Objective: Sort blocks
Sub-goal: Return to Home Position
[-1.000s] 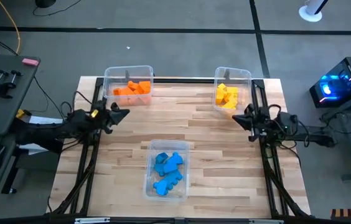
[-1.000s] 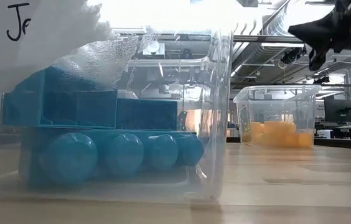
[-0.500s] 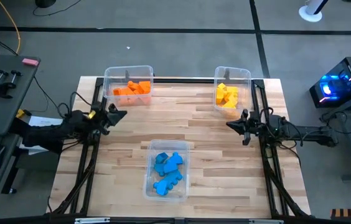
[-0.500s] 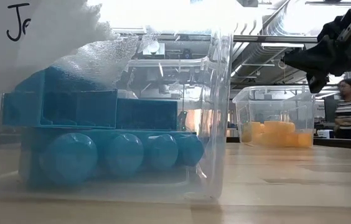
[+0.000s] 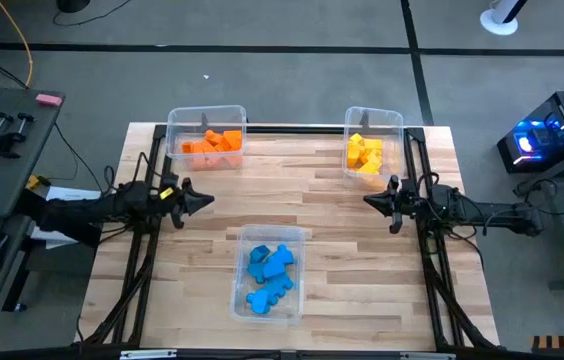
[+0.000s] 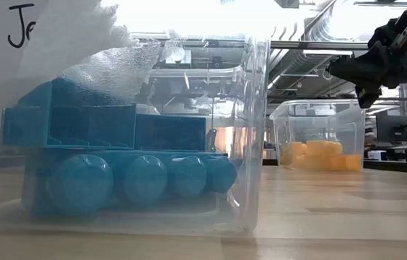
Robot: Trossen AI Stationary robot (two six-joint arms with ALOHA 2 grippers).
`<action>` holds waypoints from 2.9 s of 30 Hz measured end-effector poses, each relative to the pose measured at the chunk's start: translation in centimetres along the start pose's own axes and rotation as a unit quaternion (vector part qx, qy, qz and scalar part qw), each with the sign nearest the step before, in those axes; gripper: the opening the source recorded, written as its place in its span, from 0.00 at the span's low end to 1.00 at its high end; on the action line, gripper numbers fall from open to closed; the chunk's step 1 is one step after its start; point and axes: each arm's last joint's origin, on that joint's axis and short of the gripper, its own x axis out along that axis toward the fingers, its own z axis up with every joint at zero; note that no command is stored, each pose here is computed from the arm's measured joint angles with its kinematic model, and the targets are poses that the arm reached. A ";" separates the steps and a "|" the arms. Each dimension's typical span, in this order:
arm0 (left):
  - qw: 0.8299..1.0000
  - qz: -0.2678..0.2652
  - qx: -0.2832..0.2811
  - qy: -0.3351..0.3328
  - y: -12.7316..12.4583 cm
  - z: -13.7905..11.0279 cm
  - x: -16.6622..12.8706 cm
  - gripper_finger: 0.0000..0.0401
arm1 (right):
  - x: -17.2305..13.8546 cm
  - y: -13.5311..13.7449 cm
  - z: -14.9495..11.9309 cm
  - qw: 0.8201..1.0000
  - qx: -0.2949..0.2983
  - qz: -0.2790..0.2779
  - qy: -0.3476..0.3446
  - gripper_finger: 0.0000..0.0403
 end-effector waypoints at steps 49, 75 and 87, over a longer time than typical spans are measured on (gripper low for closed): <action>0.999 -0.044 -0.001 0.031 -0.9 -0.6 -0.1 0.00 | -0.1 0.3 0.1 1.000 0.002 0.016 -0.008 0.00; 0.999 -0.044 -0.001 0.031 -0.9 -0.6 -0.1 0.00 | -0.1 0.2 0.0 1.000 0.002 0.016 -0.007 0.00; 0.999 -0.044 -0.001 0.031 -0.8 -0.6 -0.1 0.00 | -0.1 0.2 0.0 1.000 0.002 0.016 -0.007 0.00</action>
